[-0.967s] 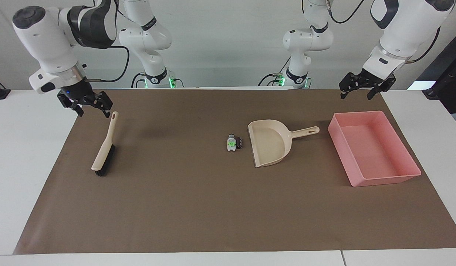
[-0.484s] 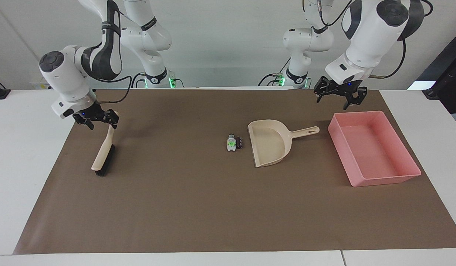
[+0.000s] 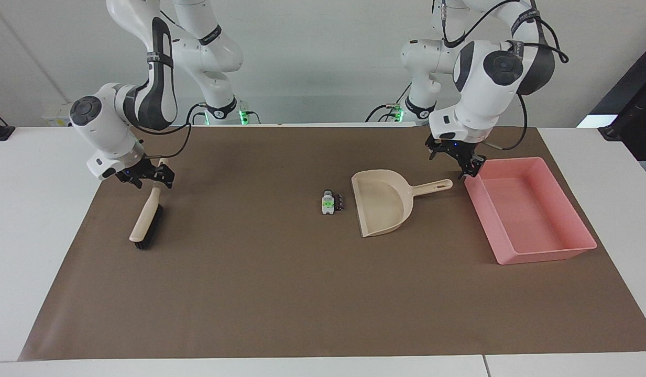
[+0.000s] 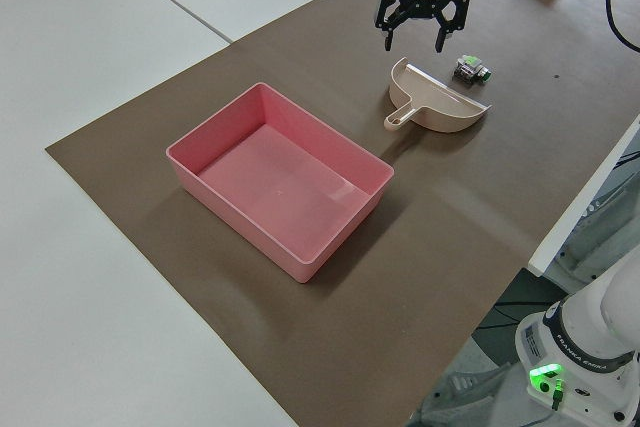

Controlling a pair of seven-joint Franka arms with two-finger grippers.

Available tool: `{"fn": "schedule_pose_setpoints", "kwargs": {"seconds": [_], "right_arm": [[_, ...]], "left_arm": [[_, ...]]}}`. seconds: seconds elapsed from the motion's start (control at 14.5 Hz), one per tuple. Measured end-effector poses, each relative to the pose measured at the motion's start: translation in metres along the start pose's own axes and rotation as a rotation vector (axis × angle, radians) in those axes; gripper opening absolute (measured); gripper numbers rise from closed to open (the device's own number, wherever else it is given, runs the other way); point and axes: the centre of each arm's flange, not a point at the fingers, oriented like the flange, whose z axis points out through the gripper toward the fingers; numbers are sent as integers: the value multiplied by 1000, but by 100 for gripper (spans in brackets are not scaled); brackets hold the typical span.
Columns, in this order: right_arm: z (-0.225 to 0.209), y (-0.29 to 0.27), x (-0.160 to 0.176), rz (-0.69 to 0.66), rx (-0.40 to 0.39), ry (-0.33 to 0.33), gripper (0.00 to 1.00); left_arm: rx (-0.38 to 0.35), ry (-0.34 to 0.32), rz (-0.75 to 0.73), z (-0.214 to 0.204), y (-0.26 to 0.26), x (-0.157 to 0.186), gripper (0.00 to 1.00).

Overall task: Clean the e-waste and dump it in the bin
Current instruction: 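Move the left gripper from the pink bin to the dustpan handle, then grasp the dustpan with the left gripper while the right gripper grasps the brush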

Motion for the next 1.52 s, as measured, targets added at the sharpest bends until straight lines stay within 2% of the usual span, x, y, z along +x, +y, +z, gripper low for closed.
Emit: {"fn": "schedule_pose_setpoints", "kwargs": {"seconds": [0.28,0.41,0.48,0.55,0.62,0.69,0.76,0.9,0.97,1.38,1.52], "right_arm": [[4,-1,-3,-1,2,-8,93],[4,-1,-4,-1,2,-8,81],[4,-1,-4,-1,2,-8,81],[4,-1,-4,-1,2,-8,74],[4,-1,-4,-1,3,-8,69],[4,-1,-4,-1,3,-9,68],[4,-1,-4,-1,3,-9,59],[5,-1,-5,0,4,-12,34],[5,-1,-5,3,6,-14,26],[-5,-13,-3,-22,12,-60,26],[-24,-36,4,-73,9,-90,26]], "left_arm": [[95,-25,216,44,33,22,98],[106,-45,320,69,35,20,98],[105,-55,354,79,35,19,98],[111,-68,383,87,34,19,98],[134,-87,412,92,33,20,98],[163,-103,443,98,33,21,98],[183,-110,472,105,35,23,98],[191,-114,515,122,48,27,98],[186,-119,527,129,52,28,98],[177,-128,535,137,55,28,95],[176,-131,536,138,55,28,75]]}}
